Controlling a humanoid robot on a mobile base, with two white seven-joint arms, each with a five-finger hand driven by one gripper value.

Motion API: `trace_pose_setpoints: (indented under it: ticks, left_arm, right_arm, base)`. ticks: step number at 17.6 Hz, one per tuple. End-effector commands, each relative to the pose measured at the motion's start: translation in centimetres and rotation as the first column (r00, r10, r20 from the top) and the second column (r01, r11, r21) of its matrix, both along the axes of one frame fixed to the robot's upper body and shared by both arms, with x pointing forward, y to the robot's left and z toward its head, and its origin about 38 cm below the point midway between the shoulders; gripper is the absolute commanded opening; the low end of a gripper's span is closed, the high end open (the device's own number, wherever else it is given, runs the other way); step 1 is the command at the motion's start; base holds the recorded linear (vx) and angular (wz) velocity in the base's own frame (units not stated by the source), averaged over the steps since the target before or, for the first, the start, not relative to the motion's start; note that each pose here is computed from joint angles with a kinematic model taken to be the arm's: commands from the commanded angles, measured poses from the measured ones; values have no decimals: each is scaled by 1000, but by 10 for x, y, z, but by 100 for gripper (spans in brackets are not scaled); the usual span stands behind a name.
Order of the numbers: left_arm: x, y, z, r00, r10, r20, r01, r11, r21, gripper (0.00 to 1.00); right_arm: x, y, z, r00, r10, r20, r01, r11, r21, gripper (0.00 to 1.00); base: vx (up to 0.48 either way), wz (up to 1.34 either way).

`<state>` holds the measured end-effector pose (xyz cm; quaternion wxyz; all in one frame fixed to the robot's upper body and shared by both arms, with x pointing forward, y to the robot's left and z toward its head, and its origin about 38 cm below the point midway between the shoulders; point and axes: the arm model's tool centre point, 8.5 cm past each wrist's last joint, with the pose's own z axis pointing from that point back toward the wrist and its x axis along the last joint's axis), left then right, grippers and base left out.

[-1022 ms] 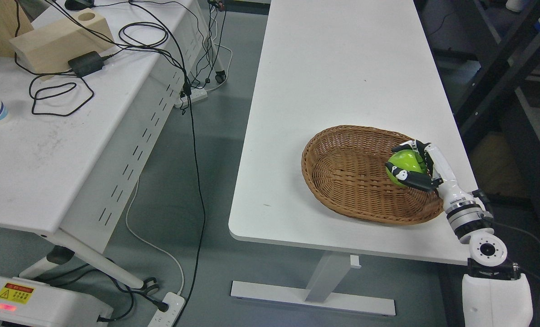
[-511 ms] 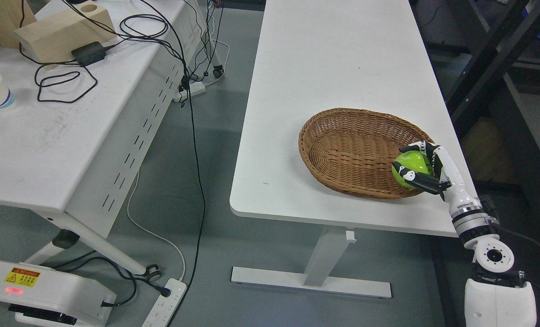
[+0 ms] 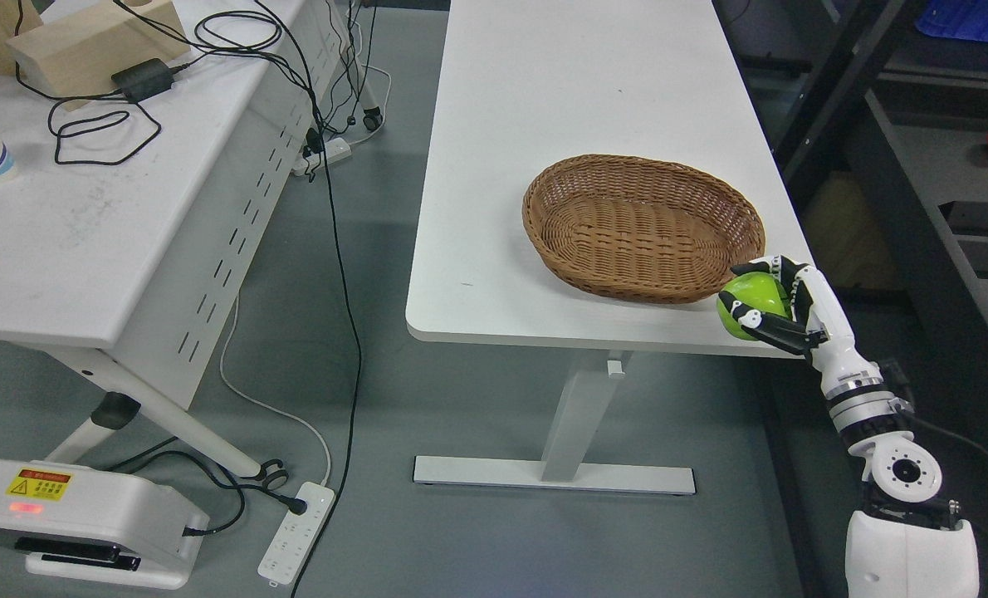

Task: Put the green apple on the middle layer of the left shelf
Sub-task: 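Lift the green apple out of the basket with the right hand, then carry the held apple toward the black fruit shelf while turning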

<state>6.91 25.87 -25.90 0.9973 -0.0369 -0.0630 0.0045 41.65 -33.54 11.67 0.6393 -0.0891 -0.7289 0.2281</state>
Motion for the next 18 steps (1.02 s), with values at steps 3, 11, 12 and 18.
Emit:
trace_pose_setpoints:
  ticks: [3, 11, 12, 18]
  left_arm:
    - [0, 11, 1, 1000, 1, 0, -1, 1000, 16, 100]
    - [0, 11, 1, 1000, 2, 0, -2, 1000, 18, 100]
    - [0, 11, 1, 1000, 2, 0, -2, 1000, 18, 100]
    - [0, 11, 1, 1000, 2, 0, -2, 1000, 18, 100]
  right_arm:
    - [-11, -21, 31, 983, -41, 179, 37, 999, 28, 4]
    - [-16, -12, 21, 985, -42, 170, 33, 998, 53, 4]
    - [-17, -11, 19, 985, -41, 165, 32, 998, 56, 4]
    - [-14, 6, 12, 985, -54, 167, 36, 993, 108, 4]
  base:
    - [-175, -140]
    - [-145, -16]
    - [-148, -97]
    - [-153, -128]
